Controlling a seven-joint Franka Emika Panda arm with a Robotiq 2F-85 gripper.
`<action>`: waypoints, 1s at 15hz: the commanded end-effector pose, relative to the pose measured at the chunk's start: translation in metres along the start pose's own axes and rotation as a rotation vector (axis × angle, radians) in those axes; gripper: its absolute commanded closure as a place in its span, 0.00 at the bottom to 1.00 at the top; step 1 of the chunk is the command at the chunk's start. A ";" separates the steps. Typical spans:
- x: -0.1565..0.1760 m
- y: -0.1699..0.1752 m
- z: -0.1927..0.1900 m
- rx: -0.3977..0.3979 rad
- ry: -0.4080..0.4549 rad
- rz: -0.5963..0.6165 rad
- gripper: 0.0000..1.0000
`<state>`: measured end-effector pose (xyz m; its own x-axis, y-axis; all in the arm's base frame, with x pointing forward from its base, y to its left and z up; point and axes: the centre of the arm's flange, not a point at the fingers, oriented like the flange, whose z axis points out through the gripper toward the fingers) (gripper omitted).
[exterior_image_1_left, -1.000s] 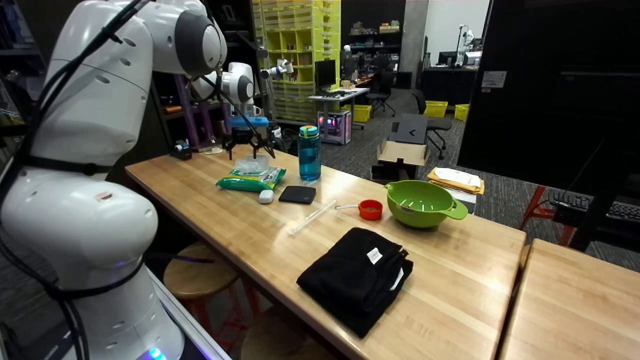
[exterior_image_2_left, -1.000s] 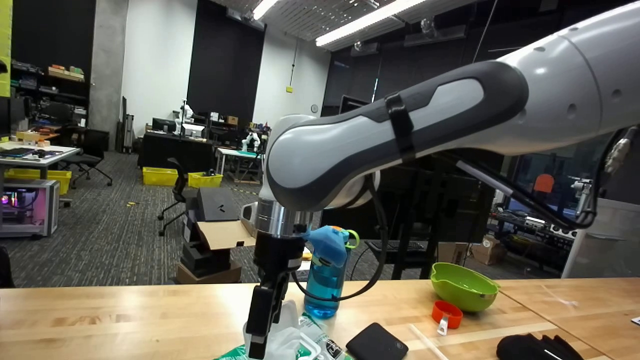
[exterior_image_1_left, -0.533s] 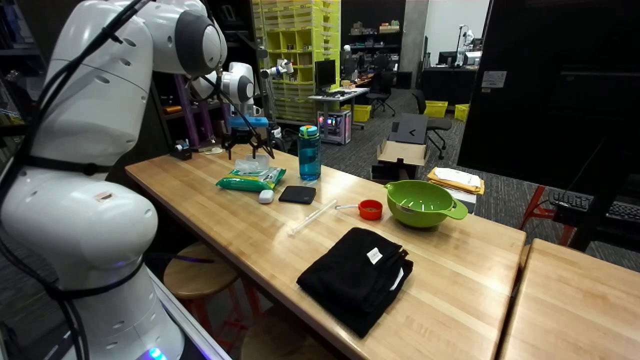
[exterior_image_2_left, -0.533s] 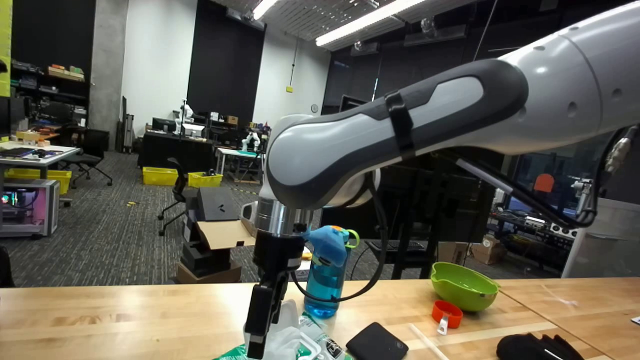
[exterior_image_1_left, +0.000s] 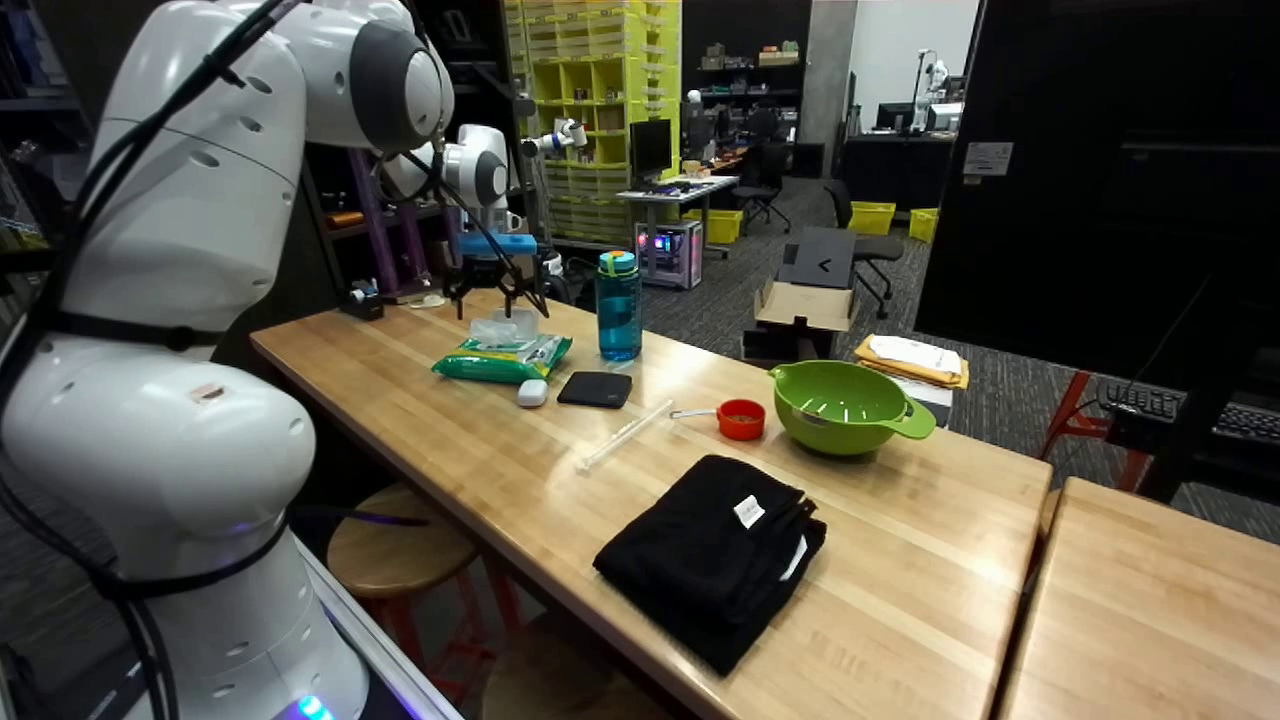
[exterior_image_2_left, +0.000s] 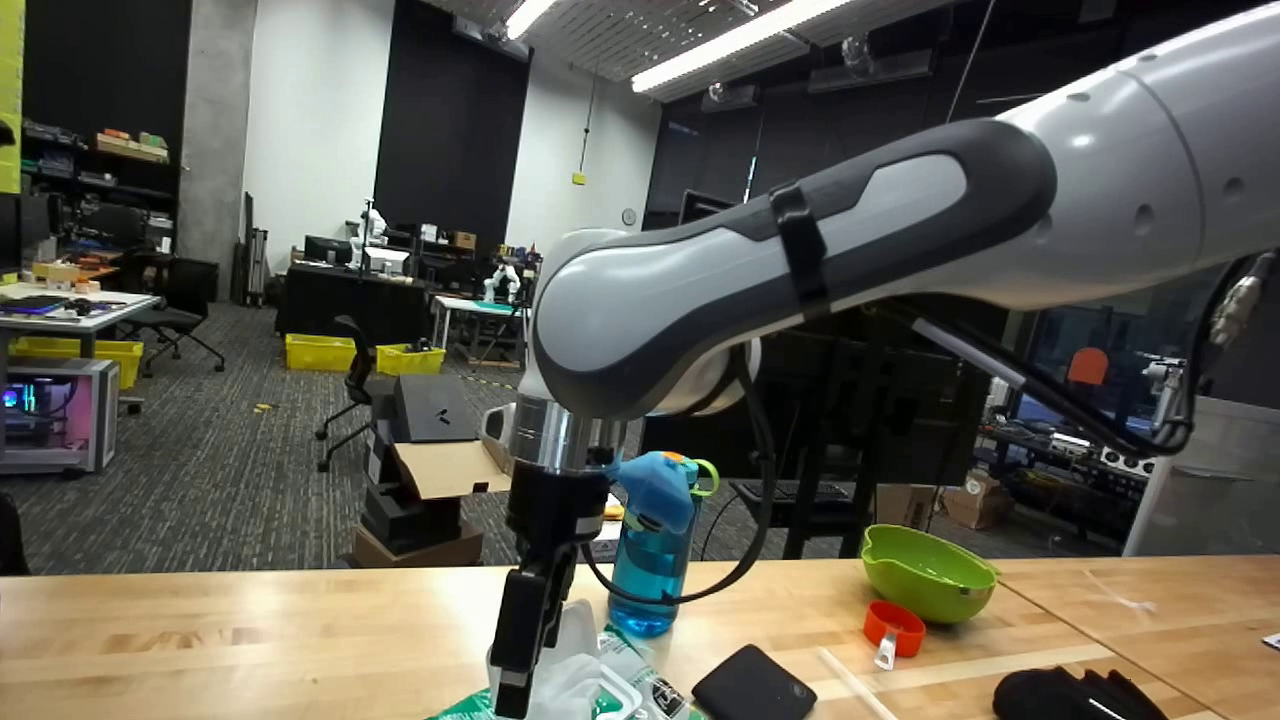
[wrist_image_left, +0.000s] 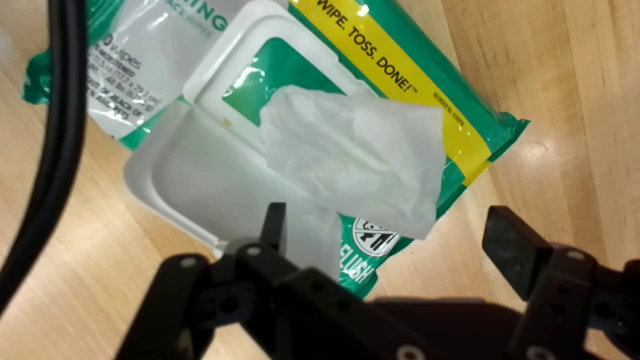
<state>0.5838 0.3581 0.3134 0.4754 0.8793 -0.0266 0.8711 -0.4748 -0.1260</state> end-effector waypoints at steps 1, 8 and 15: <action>0.003 -0.001 0.001 -0.002 -0.003 -0.007 0.00; 0.016 -0.016 0.012 -0.008 -0.036 -0.056 0.00; 0.020 -0.028 0.010 -0.045 -0.057 -0.088 0.39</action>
<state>0.5681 0.3850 0.2998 0.4071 0.9114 -0.0599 0.9054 -0.4114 -0.1051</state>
